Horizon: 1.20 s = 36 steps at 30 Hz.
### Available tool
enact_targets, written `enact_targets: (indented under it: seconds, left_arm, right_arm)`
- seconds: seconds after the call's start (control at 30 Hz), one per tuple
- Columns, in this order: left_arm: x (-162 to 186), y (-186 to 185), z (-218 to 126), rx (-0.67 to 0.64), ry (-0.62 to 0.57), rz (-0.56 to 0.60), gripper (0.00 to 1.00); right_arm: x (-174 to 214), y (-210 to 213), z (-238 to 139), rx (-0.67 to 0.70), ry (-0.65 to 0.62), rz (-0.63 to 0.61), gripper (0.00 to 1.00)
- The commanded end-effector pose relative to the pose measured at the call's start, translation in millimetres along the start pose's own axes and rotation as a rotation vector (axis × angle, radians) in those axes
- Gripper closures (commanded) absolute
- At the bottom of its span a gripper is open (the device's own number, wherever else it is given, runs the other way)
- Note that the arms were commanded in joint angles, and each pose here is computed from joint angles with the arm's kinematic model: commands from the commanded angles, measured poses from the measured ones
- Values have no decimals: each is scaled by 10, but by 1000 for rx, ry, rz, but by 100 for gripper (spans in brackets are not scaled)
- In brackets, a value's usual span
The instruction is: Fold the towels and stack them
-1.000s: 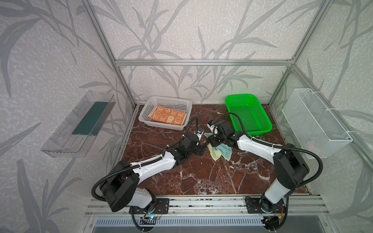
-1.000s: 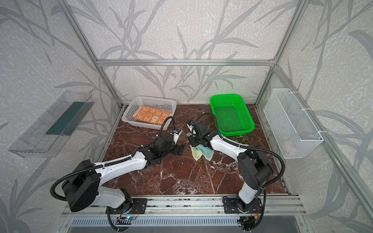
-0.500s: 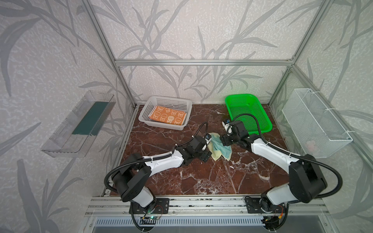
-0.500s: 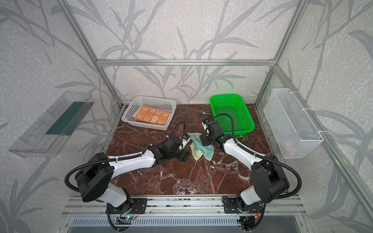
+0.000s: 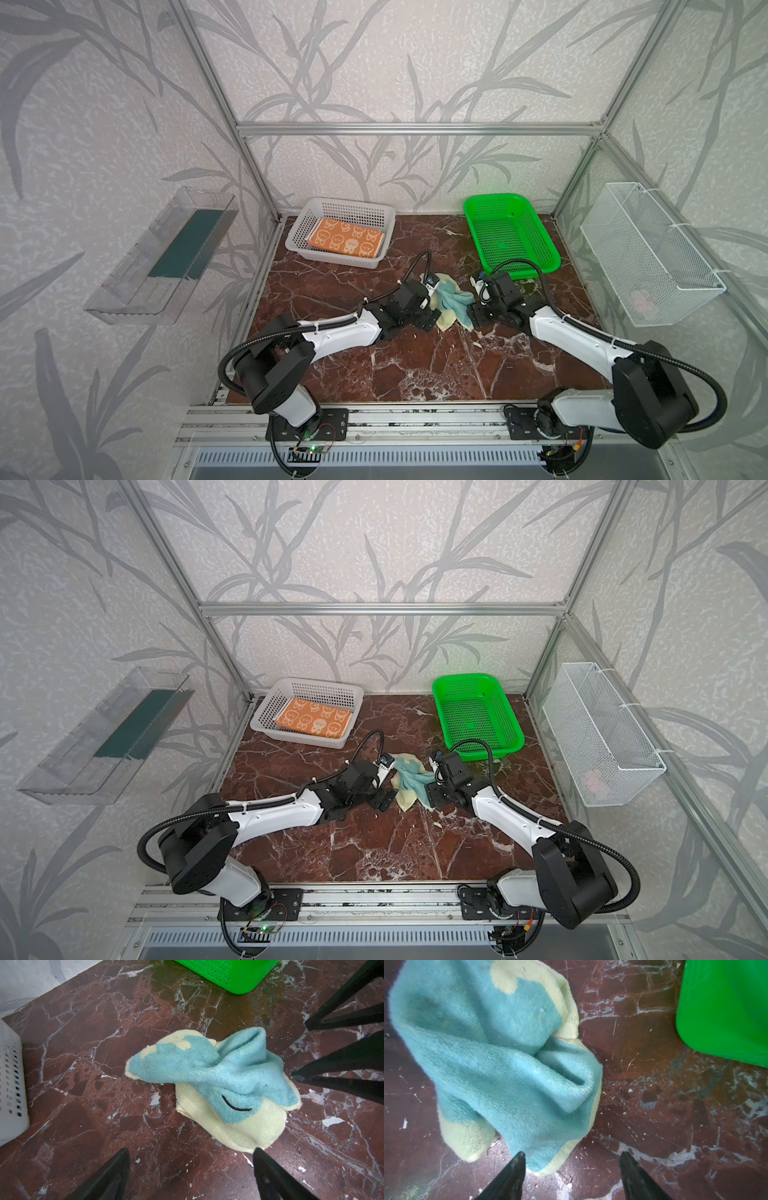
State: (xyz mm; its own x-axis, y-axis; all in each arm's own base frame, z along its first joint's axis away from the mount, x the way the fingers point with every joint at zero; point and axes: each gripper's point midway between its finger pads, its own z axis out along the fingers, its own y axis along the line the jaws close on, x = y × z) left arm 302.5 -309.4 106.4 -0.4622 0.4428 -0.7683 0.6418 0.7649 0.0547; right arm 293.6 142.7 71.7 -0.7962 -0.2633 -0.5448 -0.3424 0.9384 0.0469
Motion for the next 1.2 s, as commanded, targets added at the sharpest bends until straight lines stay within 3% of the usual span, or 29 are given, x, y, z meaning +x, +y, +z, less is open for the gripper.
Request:
enact_targets:
  seconds: [0.0, 0.27, 0.6, 0.73, 0.97, 1.17]
  left_arm:
    - [-119, 21, -10, -21, -32, 0, 8]
    - [-96, 43, -37, -31, -39, 5, 8]
    - [-54, 75, -40, -50, -30, 17, 8]
    - [-35, 93, -35, -61, -26, 27, 8]
    - [-22, 85, -6, -59, -18, 48, 8]
    - [-15, 89, -8, -61, -15, 59, 8]
  right_arm:
    - [-3, 115, -23, -60, 7, 27, 31]
    - [74, 274, 240, -121, 79, 48, 36]
    - [-95, 337, 411, -133, 84, 31, 59]
    - [-134, 359, 411, -143, 84, 26, 58]
    - [-111, 473, 472, -202, 113, 33, 46]
    - [-64, 538, 633, -214, 144, 49, 46]
